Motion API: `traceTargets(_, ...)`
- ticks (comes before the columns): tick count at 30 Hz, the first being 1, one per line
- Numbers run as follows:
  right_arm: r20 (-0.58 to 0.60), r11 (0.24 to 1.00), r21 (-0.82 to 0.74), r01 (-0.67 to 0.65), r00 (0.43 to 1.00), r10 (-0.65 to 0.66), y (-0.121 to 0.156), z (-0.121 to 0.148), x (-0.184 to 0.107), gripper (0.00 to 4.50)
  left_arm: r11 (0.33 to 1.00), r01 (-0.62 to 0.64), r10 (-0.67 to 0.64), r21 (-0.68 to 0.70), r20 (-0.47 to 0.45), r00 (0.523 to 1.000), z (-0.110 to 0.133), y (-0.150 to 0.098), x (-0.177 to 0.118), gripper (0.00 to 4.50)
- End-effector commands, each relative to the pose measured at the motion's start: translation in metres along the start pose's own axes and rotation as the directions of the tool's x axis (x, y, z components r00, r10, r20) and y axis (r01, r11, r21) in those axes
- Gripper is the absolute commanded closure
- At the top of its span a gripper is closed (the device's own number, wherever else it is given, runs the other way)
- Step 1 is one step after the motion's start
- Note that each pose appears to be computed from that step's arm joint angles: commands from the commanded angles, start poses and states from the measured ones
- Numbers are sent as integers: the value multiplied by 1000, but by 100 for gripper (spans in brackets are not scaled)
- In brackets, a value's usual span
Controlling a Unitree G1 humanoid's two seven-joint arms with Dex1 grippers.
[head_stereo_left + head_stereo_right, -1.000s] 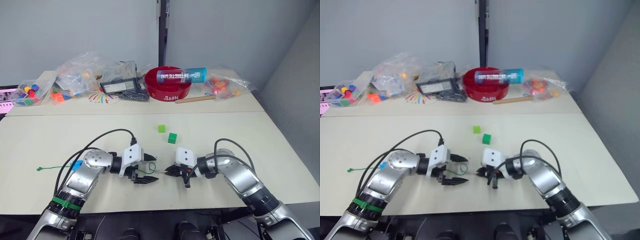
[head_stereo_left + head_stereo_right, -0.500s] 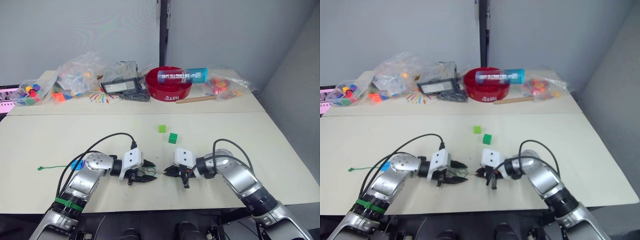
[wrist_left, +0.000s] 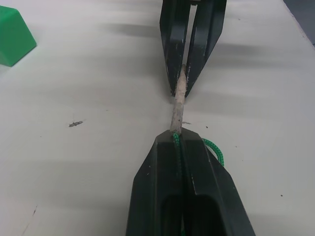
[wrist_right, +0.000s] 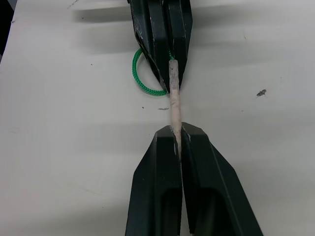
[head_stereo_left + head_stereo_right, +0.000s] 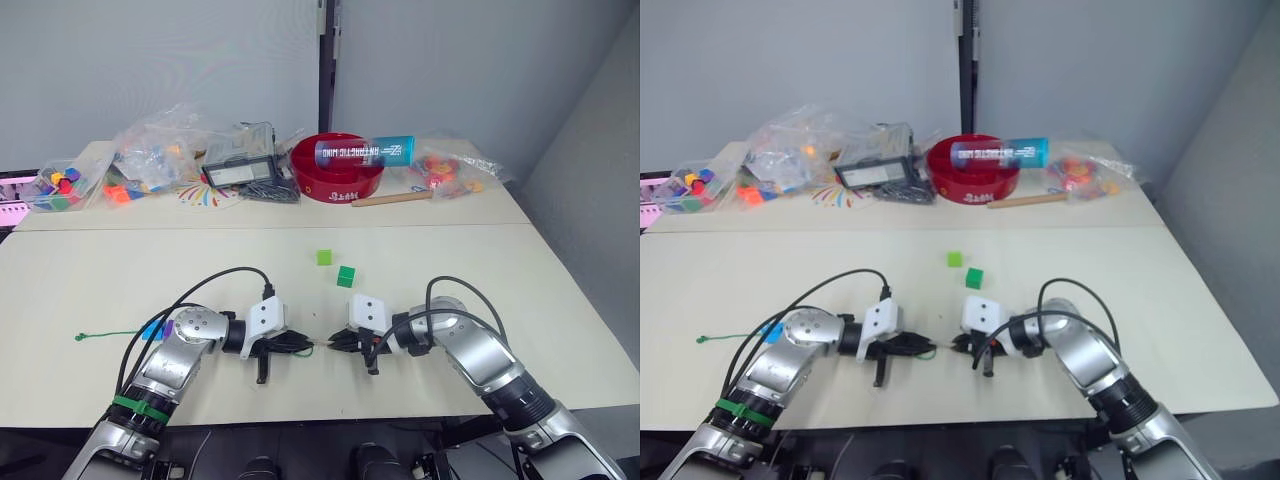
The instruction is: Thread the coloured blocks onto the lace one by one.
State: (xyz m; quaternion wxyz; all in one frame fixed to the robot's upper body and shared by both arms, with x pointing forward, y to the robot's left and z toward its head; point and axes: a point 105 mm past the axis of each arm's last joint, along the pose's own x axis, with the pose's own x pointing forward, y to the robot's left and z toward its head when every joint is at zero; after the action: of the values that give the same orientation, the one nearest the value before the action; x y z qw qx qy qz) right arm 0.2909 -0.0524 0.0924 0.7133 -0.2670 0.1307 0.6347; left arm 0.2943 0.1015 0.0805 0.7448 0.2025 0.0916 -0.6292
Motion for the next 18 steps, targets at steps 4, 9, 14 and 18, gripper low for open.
traceTargets(4,26,1000,-18,-23,999,23,4,9,-1,450,999,1,-2,39,26,1000,12,1,-2,448)
traceTargets(9,22,1000,-20,-19,1000,19,3,8,-1,450,1000,10,-10,26,7,1000,10,1,-5,448)
traceTargets(14,21,1000,-21,-17,1000,17,3,8,-1,450,999,-24,23,23,19,1000,14,8,-7,361)
traceTargets(18,21,1000,-19,-17,1000,17,4,7,-1,450,1000,-3,2,14,34,999,16,5,-5,266)
